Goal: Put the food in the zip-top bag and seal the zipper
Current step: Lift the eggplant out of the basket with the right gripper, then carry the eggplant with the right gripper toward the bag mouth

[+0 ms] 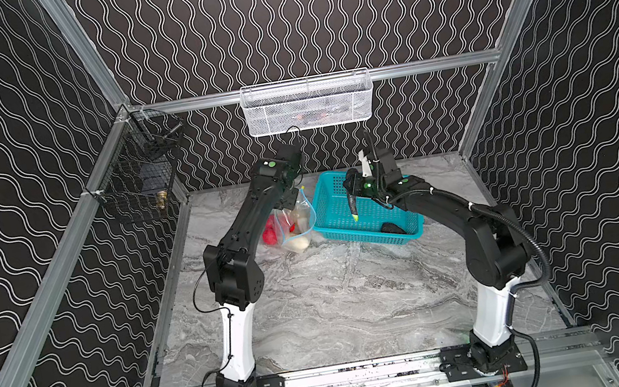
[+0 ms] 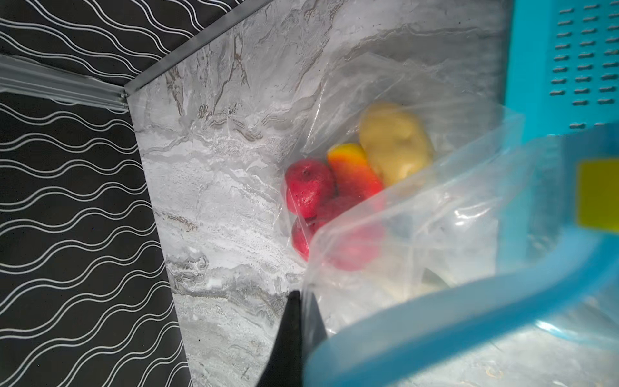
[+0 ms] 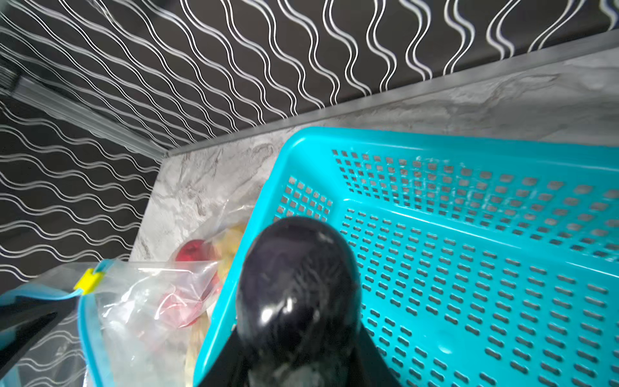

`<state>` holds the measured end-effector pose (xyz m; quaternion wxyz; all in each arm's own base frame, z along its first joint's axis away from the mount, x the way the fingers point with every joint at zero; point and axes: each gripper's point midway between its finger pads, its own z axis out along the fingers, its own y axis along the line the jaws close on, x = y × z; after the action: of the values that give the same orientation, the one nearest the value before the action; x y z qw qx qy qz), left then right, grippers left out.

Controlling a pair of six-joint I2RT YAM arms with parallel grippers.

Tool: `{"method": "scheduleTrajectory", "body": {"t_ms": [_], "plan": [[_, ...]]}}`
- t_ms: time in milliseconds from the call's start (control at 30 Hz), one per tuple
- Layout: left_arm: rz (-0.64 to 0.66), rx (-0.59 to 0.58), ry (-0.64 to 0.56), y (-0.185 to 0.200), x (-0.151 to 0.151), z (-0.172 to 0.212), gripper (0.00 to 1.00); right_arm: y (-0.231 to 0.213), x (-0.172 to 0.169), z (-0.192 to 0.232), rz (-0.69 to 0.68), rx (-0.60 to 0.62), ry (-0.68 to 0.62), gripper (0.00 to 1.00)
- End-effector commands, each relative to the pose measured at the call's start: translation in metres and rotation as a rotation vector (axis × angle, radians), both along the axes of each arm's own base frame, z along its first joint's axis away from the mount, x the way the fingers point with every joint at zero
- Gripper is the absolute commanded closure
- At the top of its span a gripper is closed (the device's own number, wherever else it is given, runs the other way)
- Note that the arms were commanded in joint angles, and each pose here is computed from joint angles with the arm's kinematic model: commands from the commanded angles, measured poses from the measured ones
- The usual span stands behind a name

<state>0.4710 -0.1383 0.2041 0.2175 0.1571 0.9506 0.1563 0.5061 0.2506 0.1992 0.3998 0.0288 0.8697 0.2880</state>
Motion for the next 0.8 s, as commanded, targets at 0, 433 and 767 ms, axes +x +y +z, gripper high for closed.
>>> {"method": "scheduleTrajectory", "body": {"t_ms": [0,433,767], "plan": [[0.007,-0.043,0.019,-0.004,-0.005,0.002,1.0,-0.003,0.008,0.04,-0.059,0.067,-0.114,0.68],[-0.028,-0.091,0.065,-0.015,-0.011,0.003,1.0,0.009,-0.025,0.1,-0.096,0.231,-0.29,0.68],[-0.056,-0.144,0.071,-0.023,-0.015,0.014,1.0,0.047,-0.046,0.138,-0.057,0.309,-0.407,0.68]]}}
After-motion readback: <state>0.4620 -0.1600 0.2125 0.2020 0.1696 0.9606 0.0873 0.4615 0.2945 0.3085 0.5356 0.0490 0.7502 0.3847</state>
